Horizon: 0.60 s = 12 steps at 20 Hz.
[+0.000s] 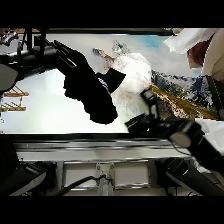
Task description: Fold the clothes and pants, and hang the long-sleeved shirts on hangers.
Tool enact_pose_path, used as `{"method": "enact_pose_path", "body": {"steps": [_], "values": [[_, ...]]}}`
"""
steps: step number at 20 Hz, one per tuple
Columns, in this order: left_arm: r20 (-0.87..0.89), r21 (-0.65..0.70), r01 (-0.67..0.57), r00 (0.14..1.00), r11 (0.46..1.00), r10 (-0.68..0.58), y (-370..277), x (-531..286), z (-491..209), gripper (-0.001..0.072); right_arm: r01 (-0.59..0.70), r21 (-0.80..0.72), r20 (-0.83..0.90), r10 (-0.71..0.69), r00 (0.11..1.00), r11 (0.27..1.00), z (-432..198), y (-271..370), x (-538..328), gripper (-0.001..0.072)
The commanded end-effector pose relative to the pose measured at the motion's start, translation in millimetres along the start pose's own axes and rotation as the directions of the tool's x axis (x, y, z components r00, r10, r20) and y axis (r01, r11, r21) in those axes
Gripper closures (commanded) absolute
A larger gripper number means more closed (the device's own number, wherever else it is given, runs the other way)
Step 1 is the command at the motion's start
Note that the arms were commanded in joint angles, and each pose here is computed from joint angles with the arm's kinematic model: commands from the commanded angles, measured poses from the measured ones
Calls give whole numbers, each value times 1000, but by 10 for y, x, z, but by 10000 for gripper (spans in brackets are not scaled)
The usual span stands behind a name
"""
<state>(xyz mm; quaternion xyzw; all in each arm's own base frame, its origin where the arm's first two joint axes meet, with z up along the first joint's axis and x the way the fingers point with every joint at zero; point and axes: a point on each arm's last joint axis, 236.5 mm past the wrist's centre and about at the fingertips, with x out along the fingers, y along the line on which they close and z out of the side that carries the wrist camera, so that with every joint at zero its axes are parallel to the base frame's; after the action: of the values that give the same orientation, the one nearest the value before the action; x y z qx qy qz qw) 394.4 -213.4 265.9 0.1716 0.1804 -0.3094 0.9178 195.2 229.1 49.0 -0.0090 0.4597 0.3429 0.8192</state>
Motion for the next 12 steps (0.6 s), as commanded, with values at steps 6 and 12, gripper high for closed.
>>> {"method": "enact_pose_path", "body": {"steps": [6, 12], "values": [[204, -221, 202, 966, 954, -158, -616, 500, 461, 697, 25, -311, 66, -4, 998, 950, -88, 270, 715, 108], [153, -291, 74, 988, 954, -30, -381, 1266, 454, 698, 55, -364, 103, -18, 995, 930, 2, 234, 816, 52]]}}
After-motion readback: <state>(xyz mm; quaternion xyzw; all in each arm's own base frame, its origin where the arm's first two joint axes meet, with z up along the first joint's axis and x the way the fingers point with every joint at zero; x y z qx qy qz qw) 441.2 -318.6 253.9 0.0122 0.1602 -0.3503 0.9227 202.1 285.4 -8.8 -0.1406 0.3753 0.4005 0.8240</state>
